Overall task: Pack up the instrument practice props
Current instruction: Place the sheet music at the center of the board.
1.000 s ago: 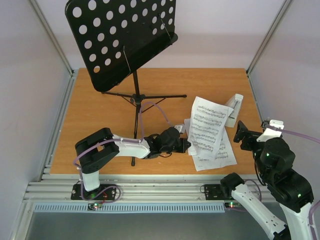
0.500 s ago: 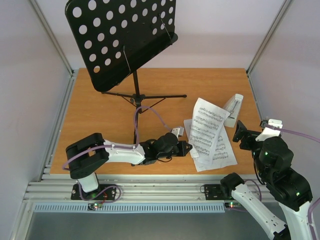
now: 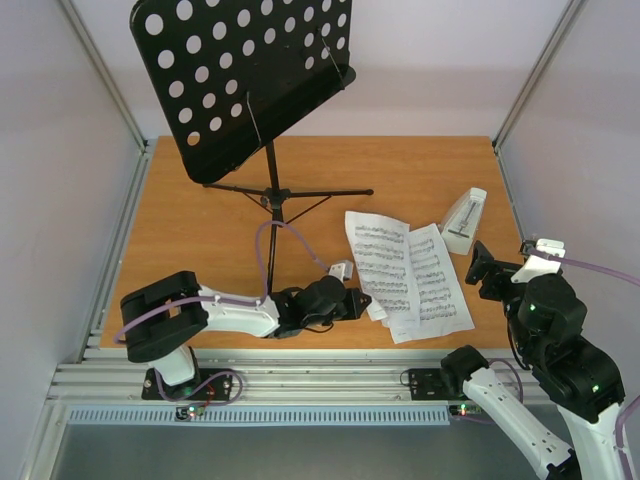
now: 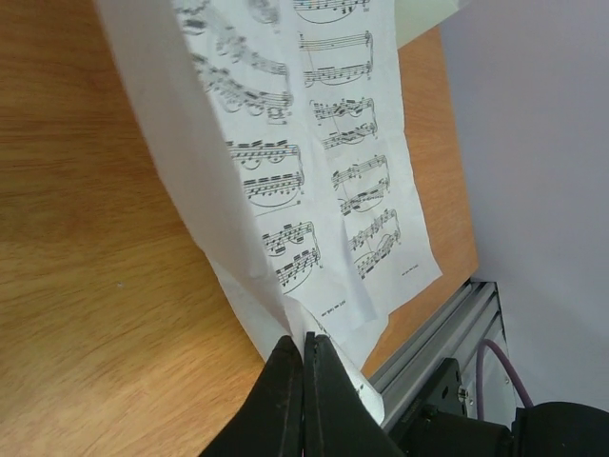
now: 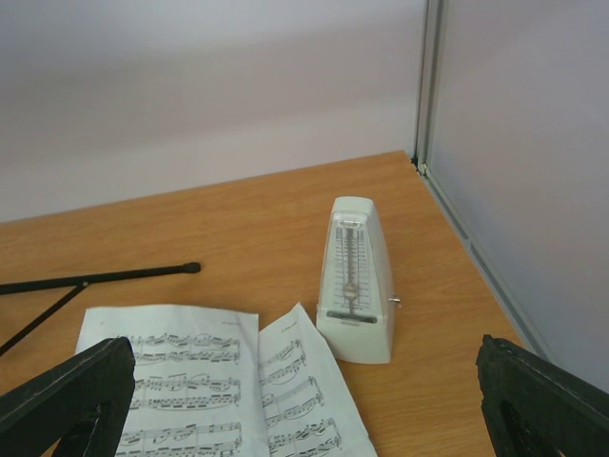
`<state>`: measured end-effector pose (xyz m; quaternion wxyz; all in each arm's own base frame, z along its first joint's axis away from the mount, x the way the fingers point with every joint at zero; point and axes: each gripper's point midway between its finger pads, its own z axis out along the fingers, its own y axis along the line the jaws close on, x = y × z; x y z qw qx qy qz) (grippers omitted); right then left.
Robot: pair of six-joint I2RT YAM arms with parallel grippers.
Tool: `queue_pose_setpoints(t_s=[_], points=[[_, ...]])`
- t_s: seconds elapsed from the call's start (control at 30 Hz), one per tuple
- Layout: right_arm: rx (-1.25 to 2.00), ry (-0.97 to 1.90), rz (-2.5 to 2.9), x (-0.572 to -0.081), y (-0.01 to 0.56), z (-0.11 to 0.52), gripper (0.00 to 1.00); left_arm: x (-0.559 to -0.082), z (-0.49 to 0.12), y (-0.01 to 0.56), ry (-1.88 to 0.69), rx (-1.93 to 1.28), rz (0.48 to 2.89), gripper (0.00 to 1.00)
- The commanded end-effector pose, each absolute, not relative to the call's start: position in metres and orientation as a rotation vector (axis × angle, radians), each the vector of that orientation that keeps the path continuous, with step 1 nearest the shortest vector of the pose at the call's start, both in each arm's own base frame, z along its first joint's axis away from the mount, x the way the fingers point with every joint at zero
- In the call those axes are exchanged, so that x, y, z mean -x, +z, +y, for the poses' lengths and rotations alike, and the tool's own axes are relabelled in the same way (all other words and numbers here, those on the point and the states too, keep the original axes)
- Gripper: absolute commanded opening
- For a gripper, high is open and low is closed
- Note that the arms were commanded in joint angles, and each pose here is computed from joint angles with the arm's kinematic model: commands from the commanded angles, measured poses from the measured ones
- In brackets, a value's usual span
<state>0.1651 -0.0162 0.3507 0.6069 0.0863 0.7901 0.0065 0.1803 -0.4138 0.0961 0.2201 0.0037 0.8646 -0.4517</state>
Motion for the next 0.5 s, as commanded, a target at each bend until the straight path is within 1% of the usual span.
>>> queue_pose_setpoints(t_s=[0.0,0.23,0.47], points=[[-0.218,0.023,1.813,-0.166,0.351,-0.017,0.99,-0.181,-0.426,0.111,-1.333,0.014,2.328,0.01],[-0.218,0.021,1.817,-0.167,0.35,-0.017,0.98,-0.163,-0.456,0.111,-1.355,-0.079,2.347,0.0],[-0.217,0.022,1.821,-0.166,0.349,-0.016,0.99,-0.159,-0.48,0.102,-1.404,-0.095,2.359,0.0]])
